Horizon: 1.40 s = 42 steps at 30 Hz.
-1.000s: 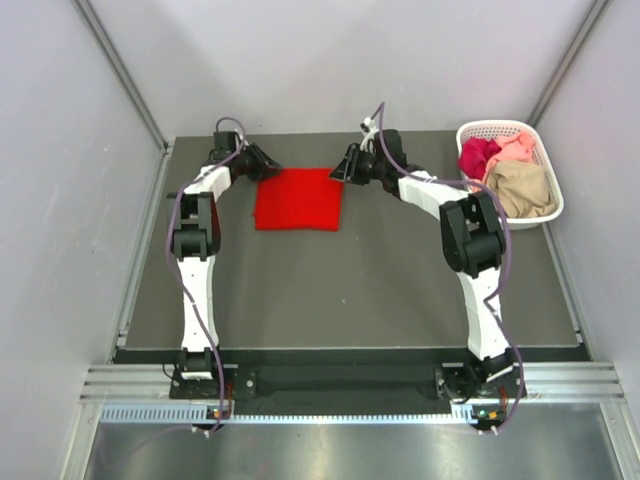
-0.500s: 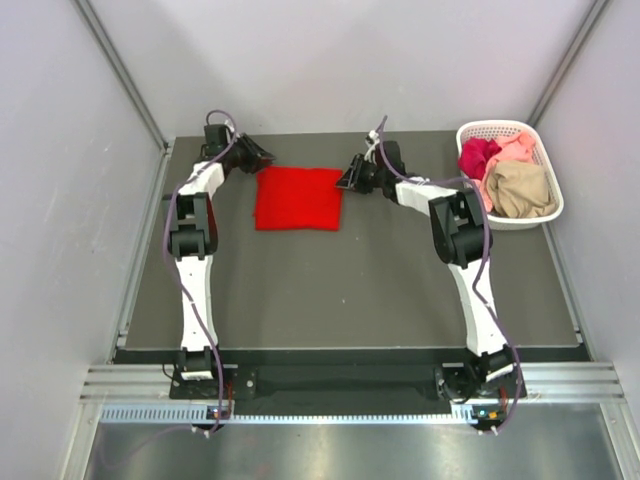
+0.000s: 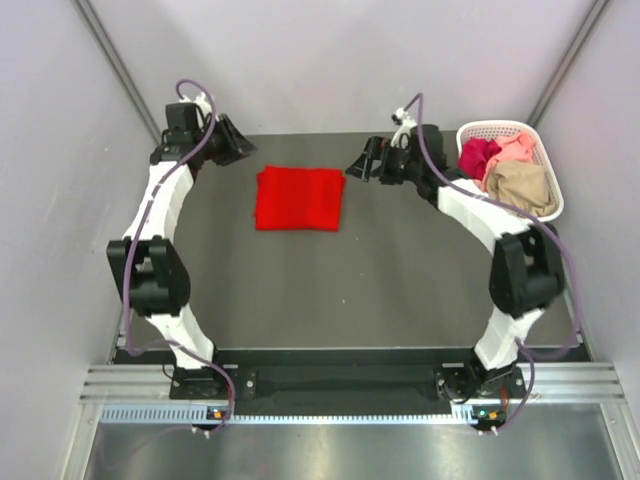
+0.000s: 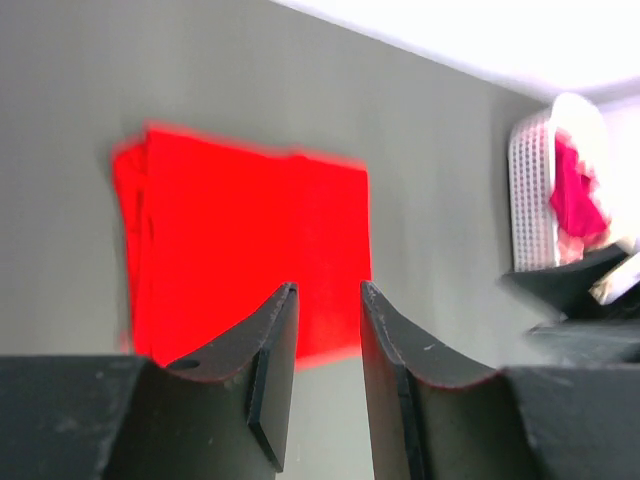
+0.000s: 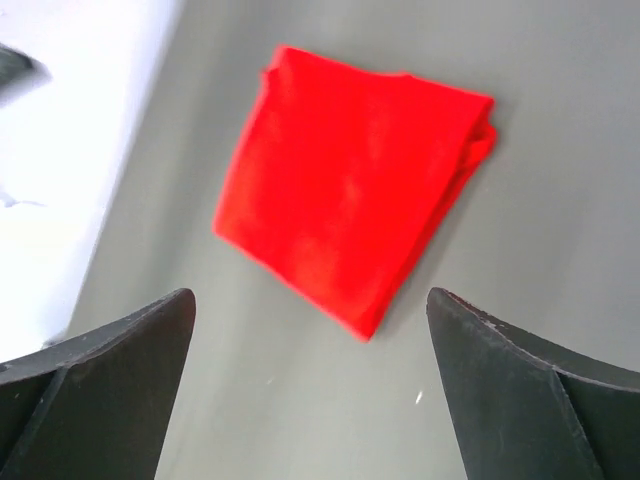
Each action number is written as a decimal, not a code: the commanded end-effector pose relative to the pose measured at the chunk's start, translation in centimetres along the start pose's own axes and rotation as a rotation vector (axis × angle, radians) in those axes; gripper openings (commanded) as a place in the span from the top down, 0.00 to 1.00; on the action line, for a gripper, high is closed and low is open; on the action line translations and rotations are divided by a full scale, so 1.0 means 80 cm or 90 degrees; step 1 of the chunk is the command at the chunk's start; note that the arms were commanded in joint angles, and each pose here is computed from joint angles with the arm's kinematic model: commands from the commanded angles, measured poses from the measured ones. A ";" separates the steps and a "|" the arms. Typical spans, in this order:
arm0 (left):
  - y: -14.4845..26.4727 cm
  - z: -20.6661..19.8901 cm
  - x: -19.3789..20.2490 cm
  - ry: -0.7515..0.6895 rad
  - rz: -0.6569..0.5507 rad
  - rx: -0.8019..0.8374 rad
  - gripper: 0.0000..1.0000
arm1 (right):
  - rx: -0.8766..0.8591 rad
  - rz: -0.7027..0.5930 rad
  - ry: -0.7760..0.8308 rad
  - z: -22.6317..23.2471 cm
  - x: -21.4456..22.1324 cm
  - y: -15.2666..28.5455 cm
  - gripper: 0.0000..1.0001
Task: Fold and stack the t-shirts
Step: Fold the tshirt, then neatly place the folded tshirt to the corner
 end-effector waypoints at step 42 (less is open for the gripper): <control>-0.136 0.142 0.145 -0.152 0.210 -0.116 0.45 | 0.063 -0.012 0.101 0.014 0.086 0.191 0.00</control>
Point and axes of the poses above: each gripper's point midway between its finger pads, its own y axis back along the fingers, its own z axis along the line the jaws close on, x = y × z, the point moved 2 cm from there along y, back along the fingers, and after that the axes turned 12 degrees about -y, right-handed, at the moved point
